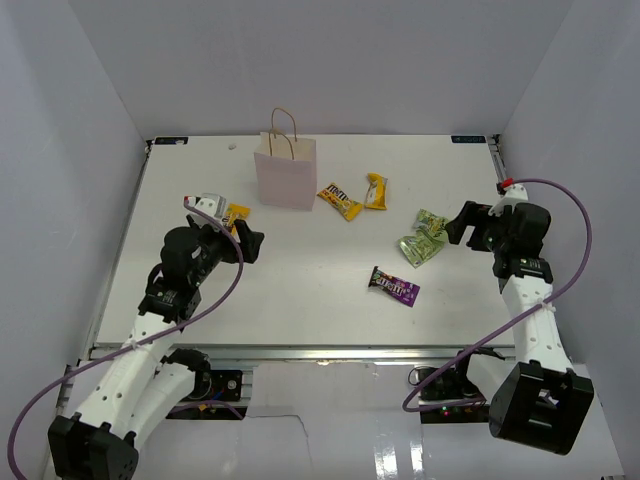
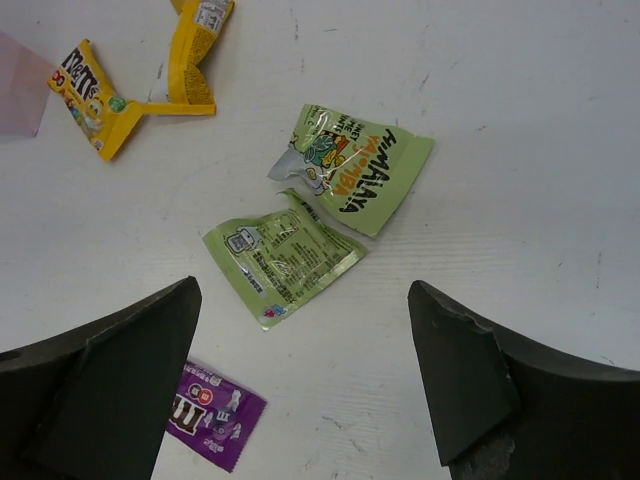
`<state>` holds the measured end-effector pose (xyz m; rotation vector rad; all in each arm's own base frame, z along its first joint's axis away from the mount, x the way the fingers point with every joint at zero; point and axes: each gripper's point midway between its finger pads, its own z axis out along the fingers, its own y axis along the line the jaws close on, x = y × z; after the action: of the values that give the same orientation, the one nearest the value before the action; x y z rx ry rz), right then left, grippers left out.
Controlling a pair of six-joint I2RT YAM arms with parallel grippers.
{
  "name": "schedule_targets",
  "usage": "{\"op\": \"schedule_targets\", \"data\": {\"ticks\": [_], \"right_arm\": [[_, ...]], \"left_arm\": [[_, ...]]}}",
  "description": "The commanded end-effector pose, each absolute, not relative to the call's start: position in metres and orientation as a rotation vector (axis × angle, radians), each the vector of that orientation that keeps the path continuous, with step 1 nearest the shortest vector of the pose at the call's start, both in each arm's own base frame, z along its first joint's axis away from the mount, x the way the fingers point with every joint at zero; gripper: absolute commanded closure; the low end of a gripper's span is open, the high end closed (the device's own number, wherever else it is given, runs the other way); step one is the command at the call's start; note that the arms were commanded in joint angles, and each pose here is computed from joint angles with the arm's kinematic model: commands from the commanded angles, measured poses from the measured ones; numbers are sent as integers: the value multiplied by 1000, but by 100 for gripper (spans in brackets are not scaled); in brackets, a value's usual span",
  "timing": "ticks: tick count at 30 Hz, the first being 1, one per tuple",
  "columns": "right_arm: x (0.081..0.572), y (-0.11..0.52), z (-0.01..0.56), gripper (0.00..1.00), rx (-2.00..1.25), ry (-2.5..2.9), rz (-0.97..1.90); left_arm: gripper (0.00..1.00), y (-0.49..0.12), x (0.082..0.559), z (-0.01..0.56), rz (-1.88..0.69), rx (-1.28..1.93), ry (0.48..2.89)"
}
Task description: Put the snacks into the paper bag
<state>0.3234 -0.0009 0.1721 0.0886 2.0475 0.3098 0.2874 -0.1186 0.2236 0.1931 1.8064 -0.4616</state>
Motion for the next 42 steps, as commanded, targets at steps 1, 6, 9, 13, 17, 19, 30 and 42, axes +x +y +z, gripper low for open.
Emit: {"op": "schedule_targets", "data": {"ticks": [1,6,9,13,17,19,30,42], "right_arm": [[327,9,193,10,-12,1967,346],[291,67,188,10,-574,1838,561],[279,77,173,10,-694,1856,602],[274,84,170,10,-795,1857,661],[276,86,167,10,-823,1859,624],[275,89,168,10,-837,1851,621],[274,90,169,10,-840,1838,624],[274,92,167,10,-843,1841,636]], "left_arm": [[2,-117,291,230,-473,122,1811],[2,-119,302,211,-510,18,1926],[5,-111,316,190,-585,-128,2030],[17,-86,328,155,-728,-538,2157],[19,-69,342,138,-677,-799,2181],[21,-64,350,135,-657,-872,2167],[23,-47,419,125,-400,-378,2295],[24,-29,441,97,-140,238,2308]]}}
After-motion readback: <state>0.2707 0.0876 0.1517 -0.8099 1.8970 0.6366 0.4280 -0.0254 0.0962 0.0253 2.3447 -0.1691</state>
